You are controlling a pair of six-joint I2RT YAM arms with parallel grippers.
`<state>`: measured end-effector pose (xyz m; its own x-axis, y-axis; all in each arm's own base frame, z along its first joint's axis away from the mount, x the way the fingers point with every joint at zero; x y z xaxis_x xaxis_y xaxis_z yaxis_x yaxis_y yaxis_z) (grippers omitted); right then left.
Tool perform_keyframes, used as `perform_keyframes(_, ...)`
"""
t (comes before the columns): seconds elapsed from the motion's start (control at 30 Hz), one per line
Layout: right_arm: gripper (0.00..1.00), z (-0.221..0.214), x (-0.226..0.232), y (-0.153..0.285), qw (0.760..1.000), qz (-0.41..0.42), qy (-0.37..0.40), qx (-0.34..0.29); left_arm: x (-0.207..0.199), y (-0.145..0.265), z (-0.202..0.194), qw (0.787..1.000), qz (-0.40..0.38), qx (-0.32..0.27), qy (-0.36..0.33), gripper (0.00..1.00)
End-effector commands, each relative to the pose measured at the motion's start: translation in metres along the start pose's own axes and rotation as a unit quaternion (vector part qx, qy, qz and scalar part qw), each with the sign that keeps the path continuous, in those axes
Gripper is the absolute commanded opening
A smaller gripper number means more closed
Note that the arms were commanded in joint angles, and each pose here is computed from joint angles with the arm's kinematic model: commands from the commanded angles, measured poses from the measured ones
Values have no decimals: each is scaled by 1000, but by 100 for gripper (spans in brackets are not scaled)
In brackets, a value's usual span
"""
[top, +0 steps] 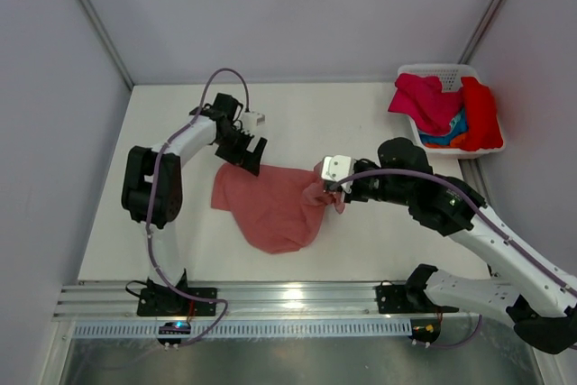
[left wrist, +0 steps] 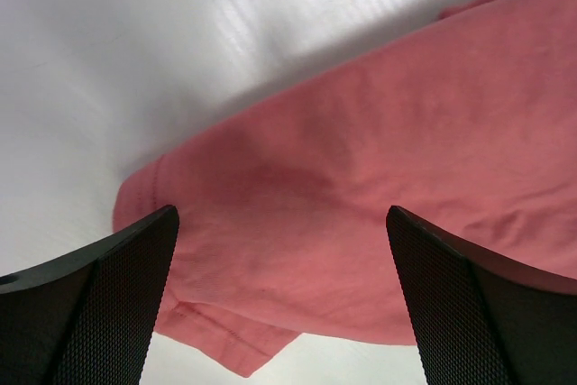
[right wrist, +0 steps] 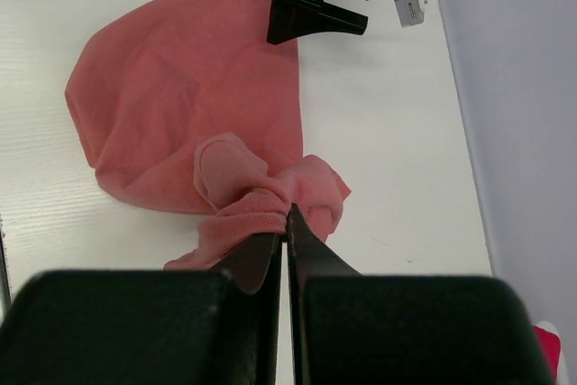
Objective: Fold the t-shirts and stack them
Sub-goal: Flatten the tshirt out
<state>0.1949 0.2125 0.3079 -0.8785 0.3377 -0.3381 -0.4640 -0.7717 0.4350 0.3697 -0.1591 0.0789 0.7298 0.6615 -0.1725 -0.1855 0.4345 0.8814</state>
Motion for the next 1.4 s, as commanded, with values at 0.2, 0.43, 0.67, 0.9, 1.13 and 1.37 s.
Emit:
perform_keyframes(0.2, 3, 29, 8, 23, 998, 32, 3, -49, 44, -14, -7, 993, 117, 30, 9, 99)
perform_keyframes(0.43, 3, 19, 11, 18, 999, 31, 3, -41, 64, -8, 0, 984, 174, 27, 5, 99)
perform_keyframes(0.67, 3, 19, 10, 19, 999, 26, 4, -43, 49, -18, 1, 993, 114, 21, 3, 84)
perform_keyframes(0.9, 3, 15, 6, 16, 999, 11, 4, -39, 33, -12, 10, 998, 64, 16, 3, 0)
perform_keyframes(1.13, 3, 5, -6, 5, 999, -27, 4, -26, 51, 43, 39, 987, 155, -25, -16, 0)
perform_keyframes(1.37, 3, 5, -38, -6, 994, -111, 7, -10, 68, 223, 119, 936, 288, -201, 1, 0)
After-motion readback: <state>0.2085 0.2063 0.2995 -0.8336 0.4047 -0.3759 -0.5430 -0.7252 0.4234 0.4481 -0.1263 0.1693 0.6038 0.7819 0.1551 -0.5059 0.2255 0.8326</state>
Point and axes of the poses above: each gripper's point midway between its finger pads, its own y axis back along the fingers, its own x axis along the line the jaws close on, z = x × y, the point moved 2 cm from there along y, back along the fingers, and after that the axes turned 12 degrees about -y, right-handed, at the moved point
